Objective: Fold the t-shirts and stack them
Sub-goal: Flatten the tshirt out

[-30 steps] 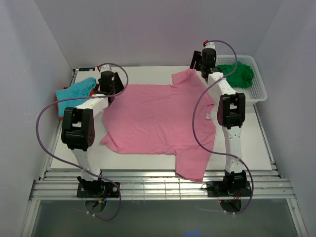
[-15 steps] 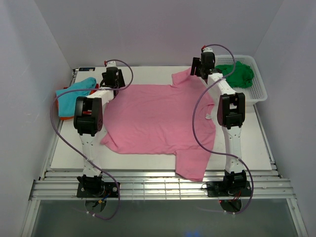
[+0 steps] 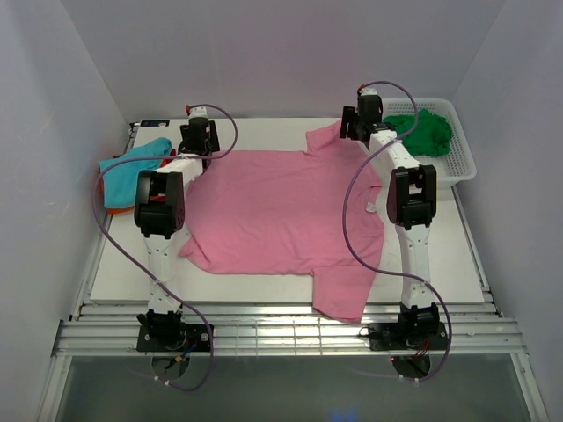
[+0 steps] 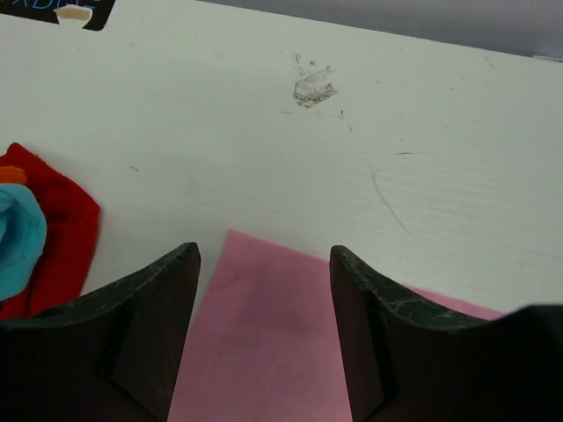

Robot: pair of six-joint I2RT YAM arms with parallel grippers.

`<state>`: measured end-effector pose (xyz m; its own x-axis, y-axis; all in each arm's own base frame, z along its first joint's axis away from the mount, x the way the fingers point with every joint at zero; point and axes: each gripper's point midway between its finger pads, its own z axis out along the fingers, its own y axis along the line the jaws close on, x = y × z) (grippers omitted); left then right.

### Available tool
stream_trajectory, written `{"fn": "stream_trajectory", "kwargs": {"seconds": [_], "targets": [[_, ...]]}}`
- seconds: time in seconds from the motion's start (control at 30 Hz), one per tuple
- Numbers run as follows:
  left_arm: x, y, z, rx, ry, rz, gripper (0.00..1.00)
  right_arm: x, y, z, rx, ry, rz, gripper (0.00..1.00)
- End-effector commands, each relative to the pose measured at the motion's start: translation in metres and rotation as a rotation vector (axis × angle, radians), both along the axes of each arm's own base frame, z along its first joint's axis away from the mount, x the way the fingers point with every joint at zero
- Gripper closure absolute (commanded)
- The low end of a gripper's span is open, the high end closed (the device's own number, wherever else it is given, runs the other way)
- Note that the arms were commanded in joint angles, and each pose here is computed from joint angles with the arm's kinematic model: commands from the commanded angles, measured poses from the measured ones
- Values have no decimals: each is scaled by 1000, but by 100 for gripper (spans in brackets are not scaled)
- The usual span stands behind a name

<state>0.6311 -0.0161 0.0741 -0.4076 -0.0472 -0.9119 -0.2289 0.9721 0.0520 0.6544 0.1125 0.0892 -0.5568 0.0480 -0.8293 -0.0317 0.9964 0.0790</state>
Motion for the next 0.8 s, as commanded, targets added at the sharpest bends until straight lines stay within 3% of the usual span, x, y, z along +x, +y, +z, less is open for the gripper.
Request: {"fn": "stream_trajectory", "kwargs": {"seconds": [0.0, 0.77], "targets": [[12, 4, 8, 8, -31, -8, 29, 2, -3, -4, -12, 8, 7, 29], [23, 13, -13, 0, -14, 6, 28, 2, 2, -29, 51, 63, 55, 29]]}}
